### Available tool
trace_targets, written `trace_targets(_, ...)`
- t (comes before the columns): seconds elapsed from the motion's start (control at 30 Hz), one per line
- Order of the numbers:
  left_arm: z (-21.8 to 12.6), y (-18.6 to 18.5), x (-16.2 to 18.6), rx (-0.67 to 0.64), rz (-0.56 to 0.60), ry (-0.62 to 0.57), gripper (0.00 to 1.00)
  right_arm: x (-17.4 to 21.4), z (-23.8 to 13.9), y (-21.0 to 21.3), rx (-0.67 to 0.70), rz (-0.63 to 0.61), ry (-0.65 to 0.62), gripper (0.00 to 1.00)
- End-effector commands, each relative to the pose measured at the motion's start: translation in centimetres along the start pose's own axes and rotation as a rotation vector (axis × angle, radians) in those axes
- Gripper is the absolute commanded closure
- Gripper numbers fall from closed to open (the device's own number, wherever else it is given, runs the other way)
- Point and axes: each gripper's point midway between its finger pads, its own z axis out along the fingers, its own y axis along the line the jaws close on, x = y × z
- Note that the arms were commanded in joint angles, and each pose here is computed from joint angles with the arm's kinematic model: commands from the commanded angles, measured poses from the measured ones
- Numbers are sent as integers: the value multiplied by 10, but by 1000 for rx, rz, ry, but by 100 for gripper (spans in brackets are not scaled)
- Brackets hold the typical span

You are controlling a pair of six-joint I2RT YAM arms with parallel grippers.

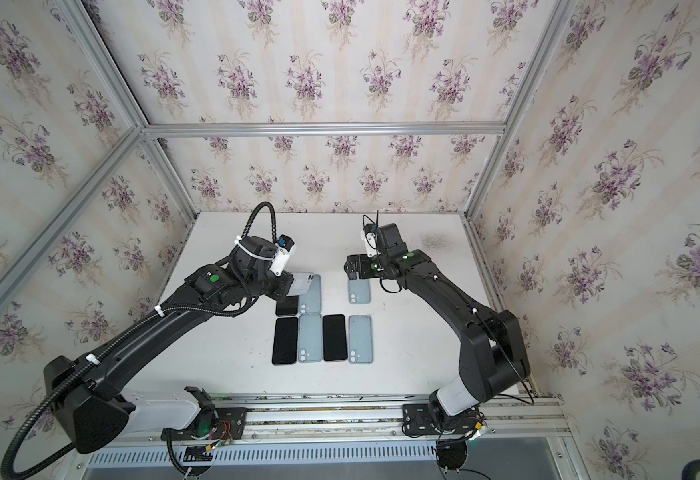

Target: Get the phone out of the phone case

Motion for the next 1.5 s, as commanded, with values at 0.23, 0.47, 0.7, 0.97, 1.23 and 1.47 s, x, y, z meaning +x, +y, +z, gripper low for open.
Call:
trace_targets(0.23,10,-41,-25,-81,315,-125,100,12,-15,29,-246,334,-16,3)
trace_targets(0.47,24,-61,-29,-169,505,-144,100,18,-9,13,-293,495,26,6)
trace_targets(0.7,55,-75,-22,-272,711,-87,100,24,-15,-9,-262,542,25,8)
trace_targets(0.97,61,-99,-16,-220,845,-146,100,29,-15,-22,-313,597,31,11)
trace_targets(1.23,49,-127,-20,-109,935,-301,100,27,-5,-12,-419,624,45,20)
trace_targets(1.47,35,-141,-19,-21,958,-426,100,34,4,-6,-492,644,62,31)
